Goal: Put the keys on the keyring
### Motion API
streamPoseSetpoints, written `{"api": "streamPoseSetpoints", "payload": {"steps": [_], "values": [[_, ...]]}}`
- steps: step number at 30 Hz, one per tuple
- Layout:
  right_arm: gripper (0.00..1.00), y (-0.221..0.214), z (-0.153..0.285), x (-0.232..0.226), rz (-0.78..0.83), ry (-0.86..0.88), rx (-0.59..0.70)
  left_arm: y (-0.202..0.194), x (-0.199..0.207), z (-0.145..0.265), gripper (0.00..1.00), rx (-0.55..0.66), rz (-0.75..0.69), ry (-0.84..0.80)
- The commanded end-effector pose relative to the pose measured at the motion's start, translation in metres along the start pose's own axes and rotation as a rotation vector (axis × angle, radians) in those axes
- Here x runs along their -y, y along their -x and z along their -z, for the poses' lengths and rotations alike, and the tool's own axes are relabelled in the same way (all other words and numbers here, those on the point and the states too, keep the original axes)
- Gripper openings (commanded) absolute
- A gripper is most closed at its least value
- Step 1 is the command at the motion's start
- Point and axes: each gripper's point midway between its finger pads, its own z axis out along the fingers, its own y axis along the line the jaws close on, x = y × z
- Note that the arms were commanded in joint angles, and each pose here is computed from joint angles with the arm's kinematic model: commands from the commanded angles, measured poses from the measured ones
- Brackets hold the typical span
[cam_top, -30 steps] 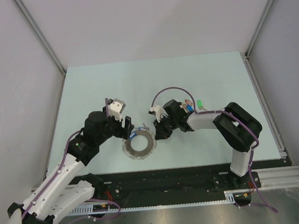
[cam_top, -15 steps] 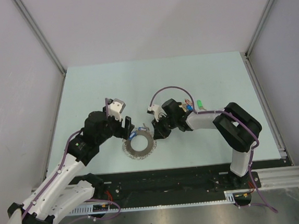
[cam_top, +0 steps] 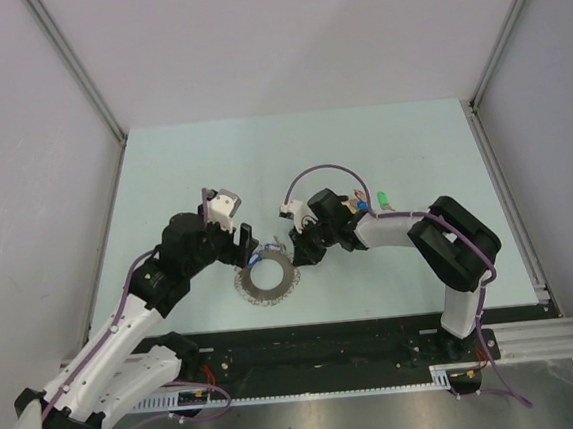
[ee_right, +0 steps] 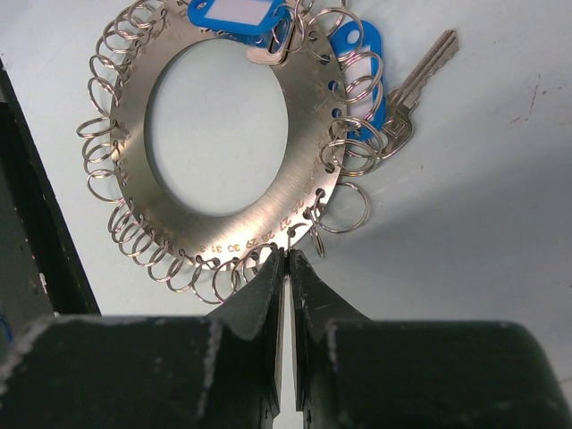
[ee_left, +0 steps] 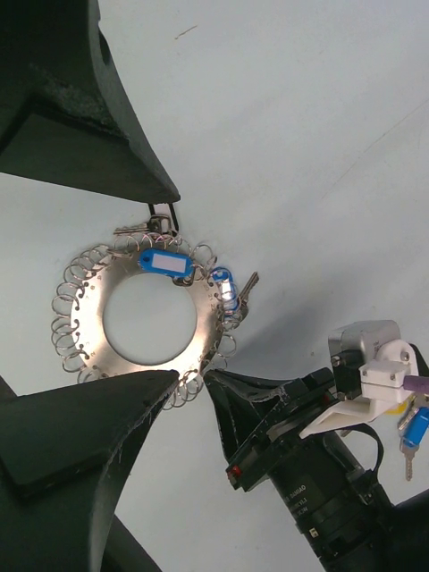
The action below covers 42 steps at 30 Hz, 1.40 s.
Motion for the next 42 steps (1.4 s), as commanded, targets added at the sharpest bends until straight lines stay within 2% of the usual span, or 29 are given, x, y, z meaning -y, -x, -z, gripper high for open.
{"api": "streamPoseSetpoints", "payload": {"steps": [1, 5, 7, 11, 18, 25, 32, 39, 42], "values": [[0.08, 0.009, -0.003, -0.001, 0.034, -0.002, 0.005, 0.007, 0.000, 0.001, 0.79, 0.037, 0.007, -0.011], [0.06, 0.008, -0.004, -0.001, 0.044, -0.012, -0.004, 0.007, 0.002, 0.002, 0.79, 0.039, 0.006, -0.018], [0.00, 0.009, -0.002, 0.000, 0.051, -0.019, -0.002, 0.008, 0.002, 0.002, 0.79, 0.046, 0.009, -0.021], [0.00, 0.021, 0.007, 0.000, 0.100, -0.054, 0.024, 0.014, 0.006, 0.005, 0.79, 0.080, 0.006, -0.041], [0.00, 0.059, 0.047, -0.013, 0.270, -0.141, 0.111, 0.032, 0.015, 0.016, 0.80, 0.186, -0.018, -0.099], [0.00, 0.109, 0.103, -0.040, 0.483, -0.264, 0.262, 0.062, 0.033, 0.032, 0.83, 0.326, -0.063, -0.196], [0.00, 0.139, 0.169, -0.095, 0.615, -0.192, 0.440, 0.095, 0.059, 0.041, 0.86, 0.397, -0.260, -0.356], [0.00, 0.135, 0.199, -0.115, 0.689, -0.175, 0.468, 0.115, 0.092, 0.045, 0.86, 0.467, -0.422, -0.570], [0.00, 0.131, 0.203, -0.119, 0.699, -0.154, 0.462, 0.112, 0.103, 0.040, 0.83, 0.449, -0.445, -0.657]]}}
